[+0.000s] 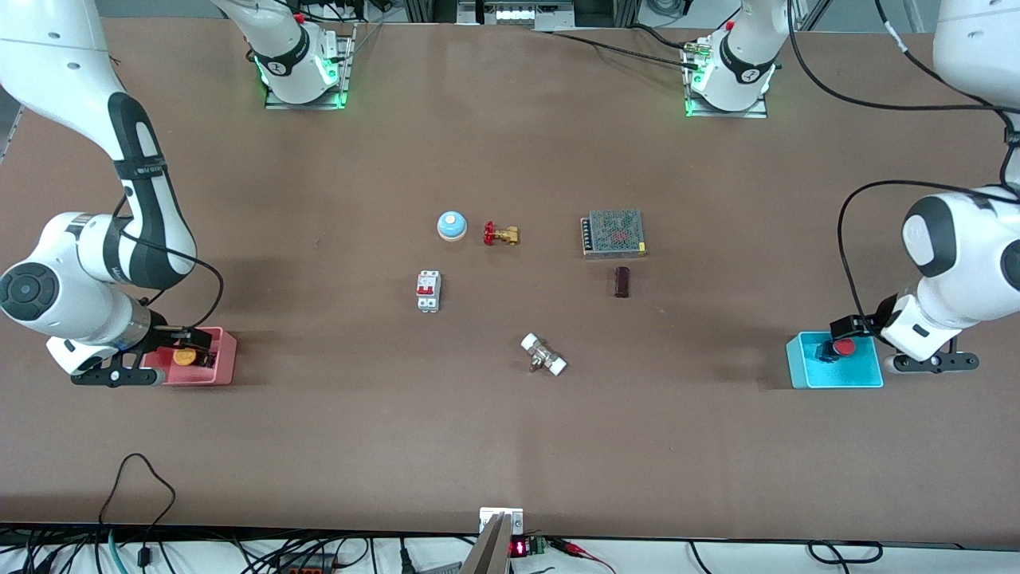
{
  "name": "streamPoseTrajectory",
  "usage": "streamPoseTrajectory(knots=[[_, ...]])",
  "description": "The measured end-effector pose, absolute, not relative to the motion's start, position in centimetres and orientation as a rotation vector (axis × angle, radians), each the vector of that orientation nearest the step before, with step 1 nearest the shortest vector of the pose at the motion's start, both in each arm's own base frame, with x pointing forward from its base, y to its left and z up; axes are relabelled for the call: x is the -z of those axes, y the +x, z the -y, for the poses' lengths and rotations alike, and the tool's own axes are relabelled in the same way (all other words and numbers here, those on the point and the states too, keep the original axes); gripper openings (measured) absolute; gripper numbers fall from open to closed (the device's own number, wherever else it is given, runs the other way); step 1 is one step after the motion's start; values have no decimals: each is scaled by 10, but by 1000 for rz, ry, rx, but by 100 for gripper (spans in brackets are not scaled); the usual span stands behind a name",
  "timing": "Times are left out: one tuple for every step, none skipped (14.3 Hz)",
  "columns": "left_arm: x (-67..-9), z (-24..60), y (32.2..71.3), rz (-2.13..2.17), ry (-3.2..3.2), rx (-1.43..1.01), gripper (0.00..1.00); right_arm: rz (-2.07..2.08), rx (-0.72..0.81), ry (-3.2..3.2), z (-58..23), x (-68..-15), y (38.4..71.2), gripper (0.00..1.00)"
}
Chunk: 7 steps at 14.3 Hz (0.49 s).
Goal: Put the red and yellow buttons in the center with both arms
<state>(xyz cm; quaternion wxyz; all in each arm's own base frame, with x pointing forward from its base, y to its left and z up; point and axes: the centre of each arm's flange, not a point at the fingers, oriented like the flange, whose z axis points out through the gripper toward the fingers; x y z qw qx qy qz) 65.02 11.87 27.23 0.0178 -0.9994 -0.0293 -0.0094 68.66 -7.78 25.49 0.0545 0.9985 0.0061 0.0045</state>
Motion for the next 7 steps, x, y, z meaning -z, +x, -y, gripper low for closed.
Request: streamPoseTrajectory(knots=[[-262, -118, 651, 89, -3105, 26, 100, -23, -10, 3033, 80, -251, 686, 100], [-252, -118, 651, 86, -3107, 18, 100, -31, -9, 3032, 82, -248, 687, 100], [-245, -117, 650, 84, -3108, 9, 98, -38, -13, 3032, 82, -248, 688, 100], [-240, -117, 650, 83, -3109, 4, 97, -42, -21, 3031, 82, -249, 690, 100], [-237, -117, 650, 83, -3110, -2, 92, -44, -28, 3030, 82, -250, 693, 100], [-235, -117, 650, 82, -3110, -6, 92, -48, -31, 3030, 82, -250, 694, 100], [-235, -117, 650, 82, -3110, -7, 84, -51, -30, 3029, 82, -248, 695, 100]])
